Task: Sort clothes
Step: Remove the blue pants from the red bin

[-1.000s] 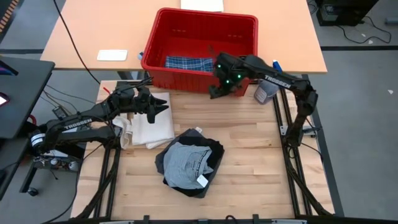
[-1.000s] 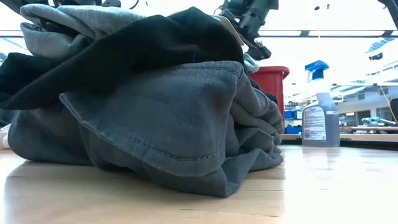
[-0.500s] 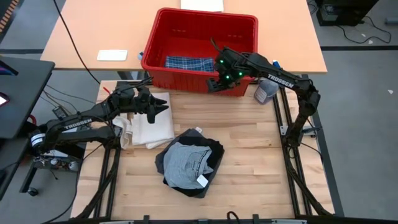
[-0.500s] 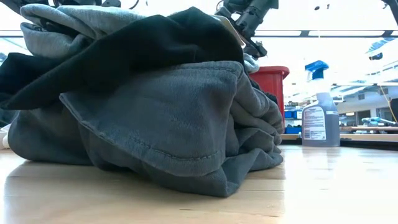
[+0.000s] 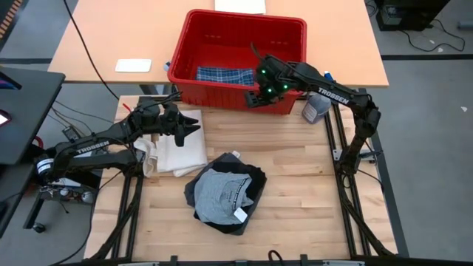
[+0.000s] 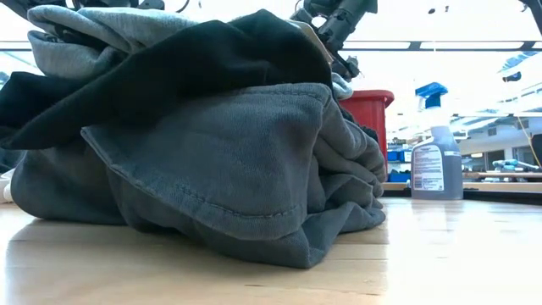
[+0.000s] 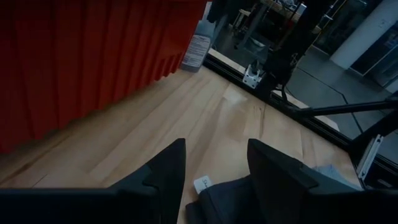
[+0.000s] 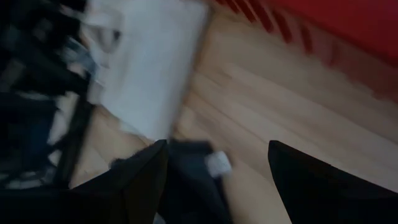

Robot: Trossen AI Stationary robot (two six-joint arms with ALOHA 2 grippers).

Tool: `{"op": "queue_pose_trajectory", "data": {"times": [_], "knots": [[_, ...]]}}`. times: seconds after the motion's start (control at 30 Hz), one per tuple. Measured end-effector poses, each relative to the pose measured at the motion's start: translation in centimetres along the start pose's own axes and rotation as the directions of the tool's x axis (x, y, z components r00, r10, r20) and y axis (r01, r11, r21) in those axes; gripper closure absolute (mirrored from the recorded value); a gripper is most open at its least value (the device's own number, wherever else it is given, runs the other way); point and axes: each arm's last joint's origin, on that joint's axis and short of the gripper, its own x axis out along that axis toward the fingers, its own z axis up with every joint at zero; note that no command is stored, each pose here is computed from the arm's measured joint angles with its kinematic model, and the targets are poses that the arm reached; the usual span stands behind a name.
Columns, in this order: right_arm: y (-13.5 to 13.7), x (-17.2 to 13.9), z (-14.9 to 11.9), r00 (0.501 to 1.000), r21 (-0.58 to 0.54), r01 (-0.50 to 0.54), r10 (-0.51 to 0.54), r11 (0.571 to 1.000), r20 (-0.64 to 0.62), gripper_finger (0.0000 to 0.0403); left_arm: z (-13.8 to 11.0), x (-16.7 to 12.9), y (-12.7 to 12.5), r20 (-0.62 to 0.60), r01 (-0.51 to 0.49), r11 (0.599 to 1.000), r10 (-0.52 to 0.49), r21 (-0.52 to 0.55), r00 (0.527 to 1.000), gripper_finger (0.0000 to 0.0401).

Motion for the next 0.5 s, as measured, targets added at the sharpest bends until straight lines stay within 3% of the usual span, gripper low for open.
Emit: {"op": "queue_pose_trajectory", "data": {"times": [0.3,0.5], "knots": [[2.5,-0.4,2.1,0.948,-0.016,-0.227,0.225,0.974,0.227,0.0118,0.7,-3.3,-1.3,0.138,-0.047,0.994,0.033,0.1,0.99,0.0225],[3.2,-0.7,2.6,0.915,-0.041,-0.268,0.268,0.962,0.303,0.0118,-0.2,-4.6,-1.8,0.086,-0.038,0.993,0.029,0.113,0.996,0.0225]]}}
